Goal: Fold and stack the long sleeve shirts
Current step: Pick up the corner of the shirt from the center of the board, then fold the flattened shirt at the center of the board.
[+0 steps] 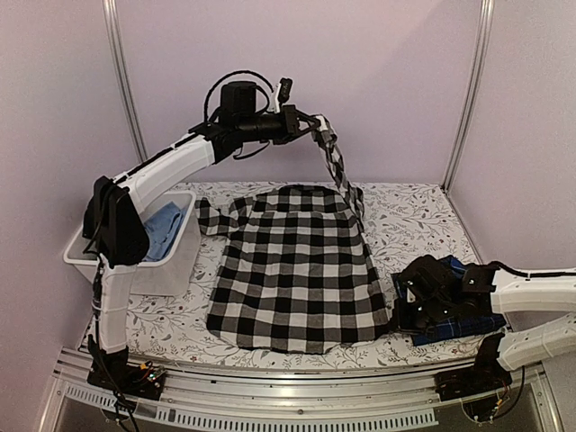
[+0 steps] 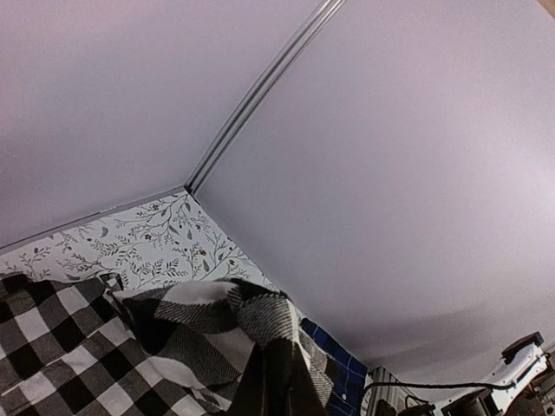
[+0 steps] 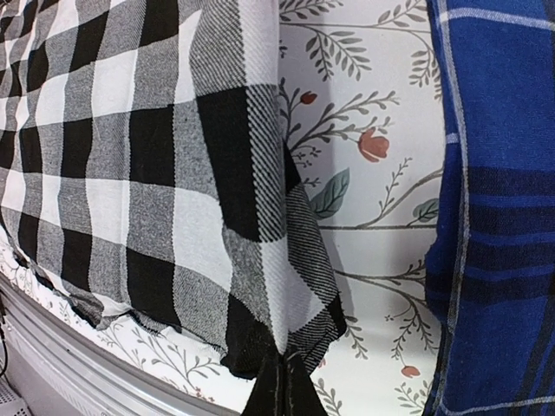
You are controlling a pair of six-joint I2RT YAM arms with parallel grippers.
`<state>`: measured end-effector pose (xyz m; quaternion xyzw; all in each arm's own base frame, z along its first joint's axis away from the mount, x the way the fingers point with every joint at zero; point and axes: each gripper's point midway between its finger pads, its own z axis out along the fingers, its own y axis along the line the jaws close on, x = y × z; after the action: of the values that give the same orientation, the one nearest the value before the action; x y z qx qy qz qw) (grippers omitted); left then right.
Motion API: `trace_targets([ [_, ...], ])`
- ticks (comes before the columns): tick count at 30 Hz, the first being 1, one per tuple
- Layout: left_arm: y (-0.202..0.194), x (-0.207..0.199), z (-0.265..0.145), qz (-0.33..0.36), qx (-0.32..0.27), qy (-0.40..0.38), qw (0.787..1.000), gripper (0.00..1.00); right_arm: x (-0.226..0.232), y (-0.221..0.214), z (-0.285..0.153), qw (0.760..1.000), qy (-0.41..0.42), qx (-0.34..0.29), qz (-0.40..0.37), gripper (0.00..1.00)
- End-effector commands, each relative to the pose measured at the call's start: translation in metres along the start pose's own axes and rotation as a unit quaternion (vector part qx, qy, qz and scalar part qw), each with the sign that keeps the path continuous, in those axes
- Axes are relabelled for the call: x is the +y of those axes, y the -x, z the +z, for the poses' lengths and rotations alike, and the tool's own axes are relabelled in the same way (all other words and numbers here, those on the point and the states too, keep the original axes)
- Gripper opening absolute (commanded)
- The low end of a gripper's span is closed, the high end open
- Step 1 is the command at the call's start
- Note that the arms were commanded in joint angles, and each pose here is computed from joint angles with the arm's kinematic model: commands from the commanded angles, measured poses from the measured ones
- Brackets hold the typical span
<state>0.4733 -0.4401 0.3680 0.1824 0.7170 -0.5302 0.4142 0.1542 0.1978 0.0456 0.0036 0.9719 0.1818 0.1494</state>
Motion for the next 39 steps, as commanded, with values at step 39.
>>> trace_targets([
  [39, 0.050, 0.114, -0.121, 0.009, -0.065, 0.134, 0.989, 0.00, 0.174, 0.004, 0.044, 0.959, 0.236, 0.124, -0.094, 0.00],
])
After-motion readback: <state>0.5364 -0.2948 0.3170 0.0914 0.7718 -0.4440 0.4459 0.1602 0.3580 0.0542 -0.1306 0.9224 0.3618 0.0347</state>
